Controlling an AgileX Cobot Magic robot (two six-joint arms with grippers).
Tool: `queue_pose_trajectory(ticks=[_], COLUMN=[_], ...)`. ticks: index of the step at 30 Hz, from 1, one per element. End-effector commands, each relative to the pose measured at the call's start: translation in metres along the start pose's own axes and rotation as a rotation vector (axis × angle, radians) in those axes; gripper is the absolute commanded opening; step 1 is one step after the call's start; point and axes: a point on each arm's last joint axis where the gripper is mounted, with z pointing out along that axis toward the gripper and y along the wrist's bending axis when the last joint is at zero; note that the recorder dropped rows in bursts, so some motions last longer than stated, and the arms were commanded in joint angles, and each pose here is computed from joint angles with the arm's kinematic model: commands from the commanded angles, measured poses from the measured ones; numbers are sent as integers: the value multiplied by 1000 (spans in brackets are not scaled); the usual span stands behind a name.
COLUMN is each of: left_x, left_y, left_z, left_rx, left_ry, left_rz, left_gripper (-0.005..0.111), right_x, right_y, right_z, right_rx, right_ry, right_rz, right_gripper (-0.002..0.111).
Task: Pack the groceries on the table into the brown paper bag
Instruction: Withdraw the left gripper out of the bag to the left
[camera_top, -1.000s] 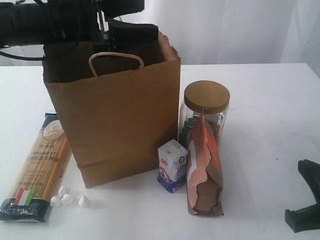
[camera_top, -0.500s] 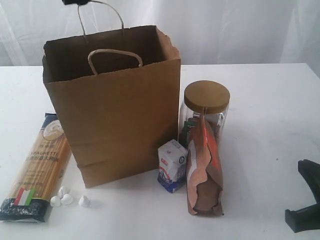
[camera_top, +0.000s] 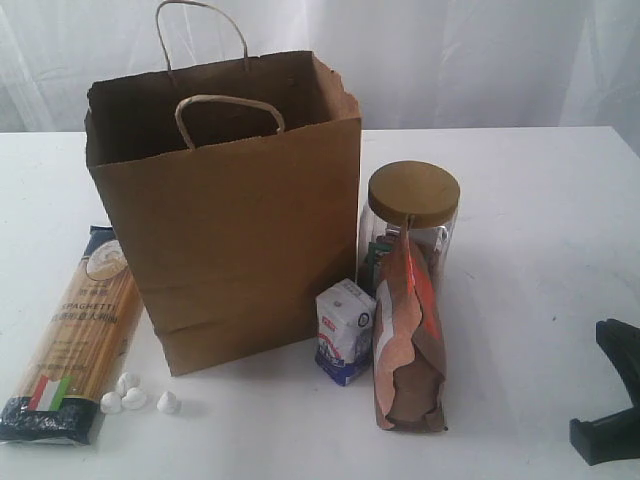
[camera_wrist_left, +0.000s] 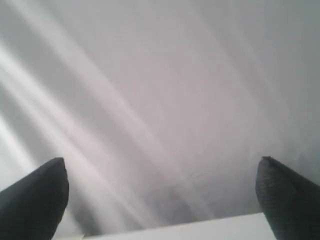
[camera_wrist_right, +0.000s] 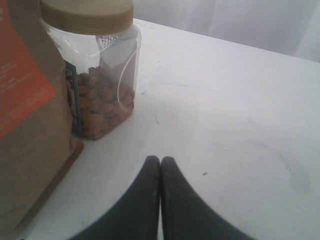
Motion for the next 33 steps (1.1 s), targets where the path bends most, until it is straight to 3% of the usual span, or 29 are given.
queue_pose_trajectory(ticks=[1,8,16,20,26,29,33], left_x=[19,57,96,106,112,116,116], left_y=[15,-8,-45,-57,-85,-86,-71], left_z=[-1,-1,-18,-25,-39,-43,-53], left_rx=[-170,-80,138,263,535,539,499], left_ry=[188,296,311,268,142,166,163], left_rz=[102,109,179,99,23,-105,-222], left_gripper=[105,105,105,105,105,105,105], right_x=[2,2,2,2,2,2,2], right_y=[0,0,0,0,0,0,0], right_z=[-1,-1,-1,-1,-1,-1,-1], right_rx=[7,7,7,7,7,7,7], right_ry=[2,2,2,2,2,2,2], right_rz=[-4,-4,-4,-4,-4,-4,-4], right_gripper=[0,0,0,0,0,0,0])
